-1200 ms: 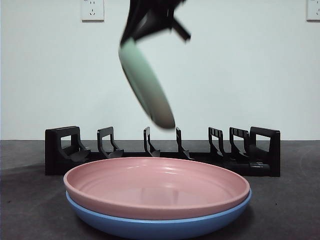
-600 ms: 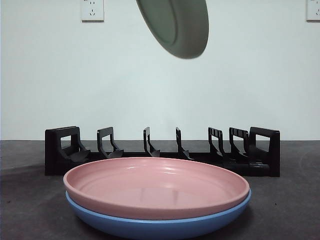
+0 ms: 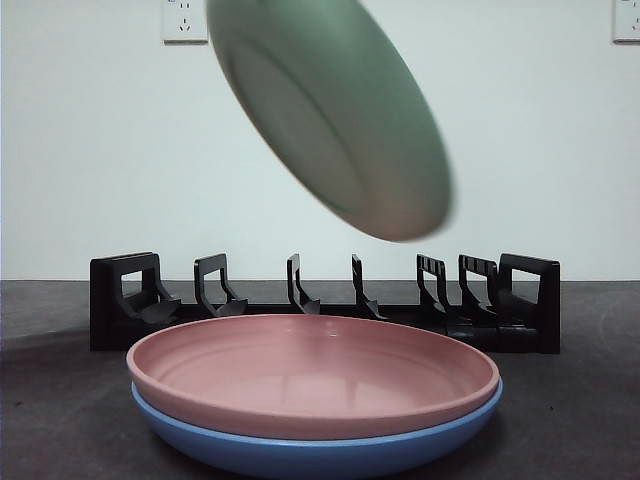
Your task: Place the plate
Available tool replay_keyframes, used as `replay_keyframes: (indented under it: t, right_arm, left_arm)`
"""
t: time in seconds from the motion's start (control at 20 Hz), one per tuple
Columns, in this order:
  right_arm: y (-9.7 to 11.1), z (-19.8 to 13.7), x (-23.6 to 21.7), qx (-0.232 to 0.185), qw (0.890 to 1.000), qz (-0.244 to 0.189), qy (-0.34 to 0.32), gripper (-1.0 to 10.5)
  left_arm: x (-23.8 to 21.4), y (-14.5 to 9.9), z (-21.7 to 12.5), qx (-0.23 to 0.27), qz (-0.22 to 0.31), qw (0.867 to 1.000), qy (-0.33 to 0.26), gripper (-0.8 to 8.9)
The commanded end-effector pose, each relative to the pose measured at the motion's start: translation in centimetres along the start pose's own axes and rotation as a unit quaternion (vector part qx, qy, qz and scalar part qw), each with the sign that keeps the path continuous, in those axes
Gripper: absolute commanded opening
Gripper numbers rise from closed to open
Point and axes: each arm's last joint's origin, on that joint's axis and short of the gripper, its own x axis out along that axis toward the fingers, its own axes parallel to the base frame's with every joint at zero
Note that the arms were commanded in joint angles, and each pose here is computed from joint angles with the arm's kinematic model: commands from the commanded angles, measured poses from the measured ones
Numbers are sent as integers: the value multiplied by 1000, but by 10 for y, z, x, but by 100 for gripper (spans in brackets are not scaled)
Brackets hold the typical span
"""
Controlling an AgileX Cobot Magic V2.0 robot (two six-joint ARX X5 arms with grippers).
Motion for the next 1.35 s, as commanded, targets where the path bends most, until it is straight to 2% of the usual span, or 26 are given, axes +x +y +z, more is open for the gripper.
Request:
replay_keyframes:
  t: [0.05,0.25,0.4,0.6,0.9,1.2,1.35]
  right_arm:
    - [18,-8,13,-31,998,-45,10,11]
    - [40,-18,30,-76,993,-76,38,11]
    - [54,-27,50,-102,989,-73,75,11]
    - [64,-43,82,-124,979,-77,144,11]
    - [63,-59,115,-127,965,-103,206,11]
    - [63,-68,130,-126,957,-107,238,14]
    - [63,-69,131,-119,959,-95,240,116]
  left_arm:
    - [-4,-1,6,-1,-2,1000,-14,250]
    - [-4,-1,6,-1,-2,1000,-14,250]
    - [-4,-1,6,0,-2,1000,-13,250]
    - [-4,-1,6,-1,-2,1000,-13,250]
    - [-4,-1,6,0,-2,1000,-13,250]
    - [-4,-1,5,-1,-1,1000,-12,250]
    - [-4,-1,5,0,-1,1000,-12,250]
